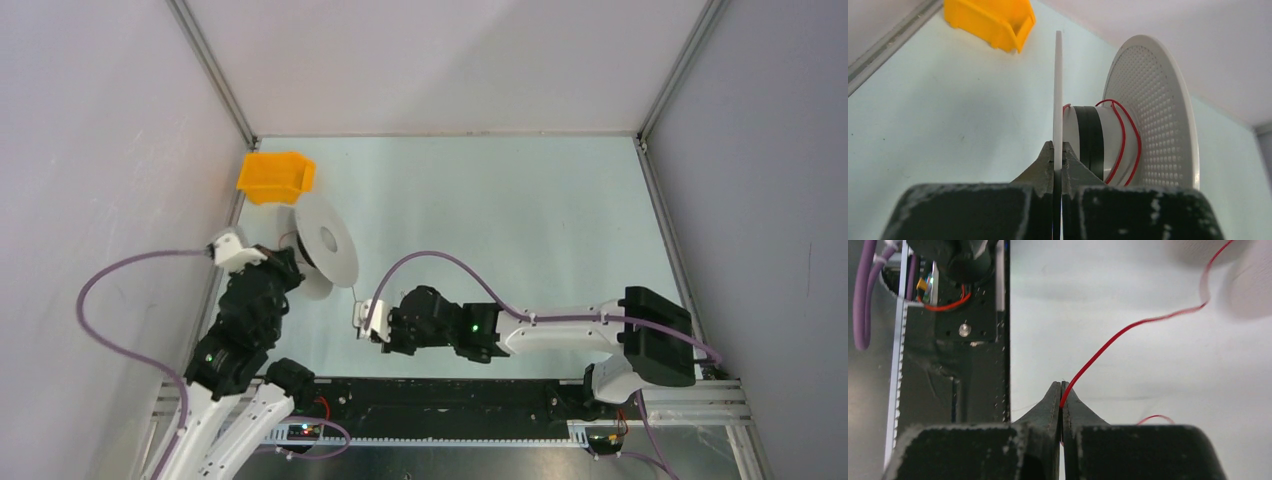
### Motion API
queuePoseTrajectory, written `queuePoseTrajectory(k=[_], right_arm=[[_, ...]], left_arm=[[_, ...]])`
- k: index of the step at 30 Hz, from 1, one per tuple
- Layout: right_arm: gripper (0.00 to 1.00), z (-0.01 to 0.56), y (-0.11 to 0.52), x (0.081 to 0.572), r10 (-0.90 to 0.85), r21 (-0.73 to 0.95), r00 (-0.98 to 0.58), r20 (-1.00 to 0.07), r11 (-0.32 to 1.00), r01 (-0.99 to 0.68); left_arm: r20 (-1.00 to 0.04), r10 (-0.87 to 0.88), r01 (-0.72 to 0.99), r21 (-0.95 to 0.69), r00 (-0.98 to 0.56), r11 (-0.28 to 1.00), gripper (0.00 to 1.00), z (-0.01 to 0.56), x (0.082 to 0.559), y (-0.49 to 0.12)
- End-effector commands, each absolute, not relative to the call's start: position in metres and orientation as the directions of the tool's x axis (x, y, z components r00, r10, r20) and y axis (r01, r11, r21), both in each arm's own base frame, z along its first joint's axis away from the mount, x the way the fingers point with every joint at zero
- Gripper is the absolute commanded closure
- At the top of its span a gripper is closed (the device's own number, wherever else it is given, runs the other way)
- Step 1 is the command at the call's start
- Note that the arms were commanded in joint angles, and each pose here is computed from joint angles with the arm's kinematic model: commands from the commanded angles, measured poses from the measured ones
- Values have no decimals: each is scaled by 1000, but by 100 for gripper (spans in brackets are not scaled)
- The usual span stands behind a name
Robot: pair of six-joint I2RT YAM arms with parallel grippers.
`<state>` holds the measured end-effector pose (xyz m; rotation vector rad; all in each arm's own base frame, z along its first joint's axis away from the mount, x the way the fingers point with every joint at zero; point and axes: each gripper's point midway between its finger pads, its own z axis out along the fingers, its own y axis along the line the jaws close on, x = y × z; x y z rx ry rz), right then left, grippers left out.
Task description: Wrap the cables
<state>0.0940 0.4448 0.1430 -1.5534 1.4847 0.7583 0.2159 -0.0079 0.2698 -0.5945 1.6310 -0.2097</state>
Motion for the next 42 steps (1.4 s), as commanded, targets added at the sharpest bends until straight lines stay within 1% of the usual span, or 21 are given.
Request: queuePoseTrajectory(k=[1,3,8,13,20,25,28,33,39,42], right_arm=[[97,214,453,116,-380,-261,206,-902,99,-960],[97,234,456,128,-359,-257,199,-912,123,-958],[95,251,458,138,-358,-258,195,-913,139,-956],[95,272,460,153,-345,-264,196,-918,163,-951],[95,288,454,179,-337,-245,167,-927,204,-948],[94,293,447,199,-339,-230,141,-930,240,-943],[94,291,440,212,-345,-219,119,-931,266,-939],[89,278,427,237,-369,-179,58,-928,305,-935],[87,250,417,249,-409,-117,-16,-913,299,-947],[83,244,411,253,-410,-112,-21,-912,298,-948]], left_arm=[[-914,-381,-69,-375,-137,925,100,281,230,-43],[-921,-345,-26,-346,-182,938,100,274,232,-53],[-936,-254,63,-277,-243,959,100,264,233,-68],[-944,-122,153,-175,-307,973,100,250,233,-80],[-931,66,312,-53,-359,949,100,229,226,-105],[-915,148,402,-16,-374,915,100,222,220,-123],[-914,175,441,-4,-366,898,100,222,217,-129],[-922,182,510,-20,-343,860,100,225,207,-137],[-937,140,530,-55,-321,846,100,237,200,-140],[-941,140,561,-62,-309,825,100,241,196,-144]])
